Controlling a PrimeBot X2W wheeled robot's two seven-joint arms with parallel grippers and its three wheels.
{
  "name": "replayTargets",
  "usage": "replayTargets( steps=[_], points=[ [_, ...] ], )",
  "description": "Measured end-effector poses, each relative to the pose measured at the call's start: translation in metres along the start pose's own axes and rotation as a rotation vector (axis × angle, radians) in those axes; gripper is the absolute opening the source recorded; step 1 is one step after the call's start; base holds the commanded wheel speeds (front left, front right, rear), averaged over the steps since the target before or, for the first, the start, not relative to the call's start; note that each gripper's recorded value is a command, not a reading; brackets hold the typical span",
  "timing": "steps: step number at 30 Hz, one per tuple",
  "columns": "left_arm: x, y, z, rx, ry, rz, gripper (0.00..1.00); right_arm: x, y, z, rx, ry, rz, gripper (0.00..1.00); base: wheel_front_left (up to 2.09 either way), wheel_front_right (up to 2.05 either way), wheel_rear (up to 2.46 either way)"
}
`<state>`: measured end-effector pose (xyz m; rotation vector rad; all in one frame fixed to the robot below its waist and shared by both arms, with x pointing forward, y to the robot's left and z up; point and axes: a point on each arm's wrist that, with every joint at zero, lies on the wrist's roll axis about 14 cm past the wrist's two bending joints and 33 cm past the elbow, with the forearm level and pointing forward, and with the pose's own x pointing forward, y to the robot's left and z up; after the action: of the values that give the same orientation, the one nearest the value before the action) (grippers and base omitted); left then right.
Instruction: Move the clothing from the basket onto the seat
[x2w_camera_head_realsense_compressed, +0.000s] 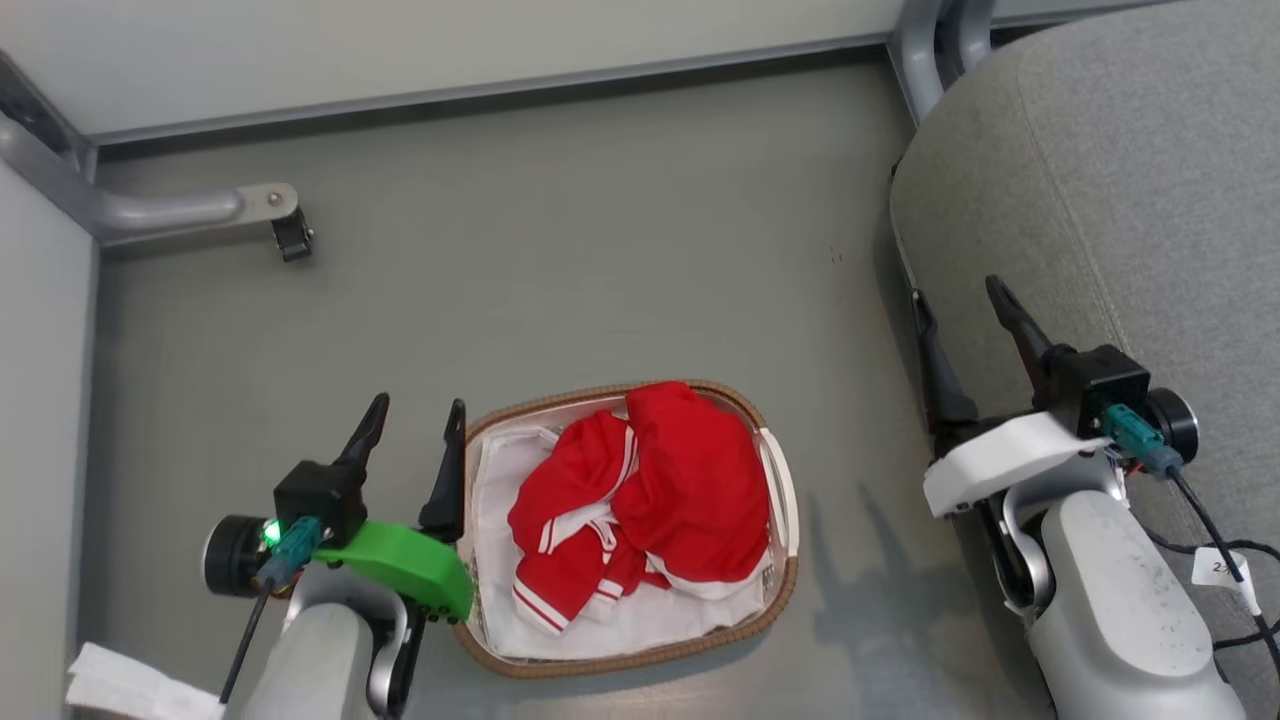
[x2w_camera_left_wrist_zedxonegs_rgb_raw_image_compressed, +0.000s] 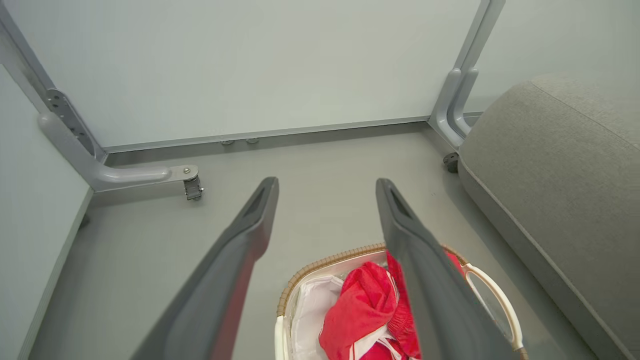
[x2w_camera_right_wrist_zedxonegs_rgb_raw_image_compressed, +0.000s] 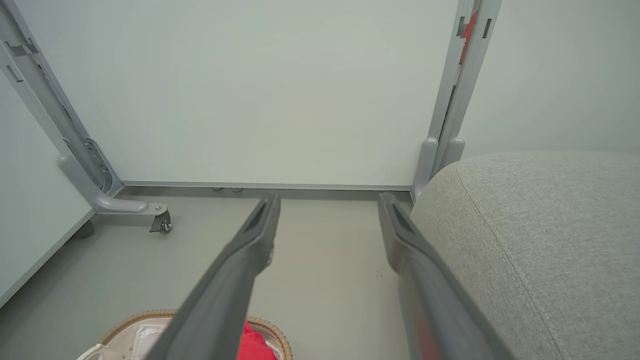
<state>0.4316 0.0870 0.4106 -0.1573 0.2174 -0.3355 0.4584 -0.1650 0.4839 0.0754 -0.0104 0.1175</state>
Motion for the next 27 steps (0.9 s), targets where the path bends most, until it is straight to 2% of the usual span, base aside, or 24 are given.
replayTargets(
  steps=[7, 14, 27],
  points=[
    [0.039, -0.036, -0.027, -0.038, 0.072, -0.136, 1.0, 0.018, -0.012, -0.011, 0.003, 0.004, -0.022, 1.0, 0.0, 0.0, 0.0],
    [0.064, -0.055, -0.078, -0.007, 0.216, -0.246, 1.0, 0.03, -0.023, -0.028, -0.003, 0.026, -0.037, 1.0, 0.0, 0.0, 0.0],
    [0.076, -0.046, -0.189, 0.084, 0.518, -0.353, 1.0, 0.05, -0.03, -0.071, -0.012, 0.087, -0.028, 1.0, 0.0, 0.0, 0.0]
  ],
)
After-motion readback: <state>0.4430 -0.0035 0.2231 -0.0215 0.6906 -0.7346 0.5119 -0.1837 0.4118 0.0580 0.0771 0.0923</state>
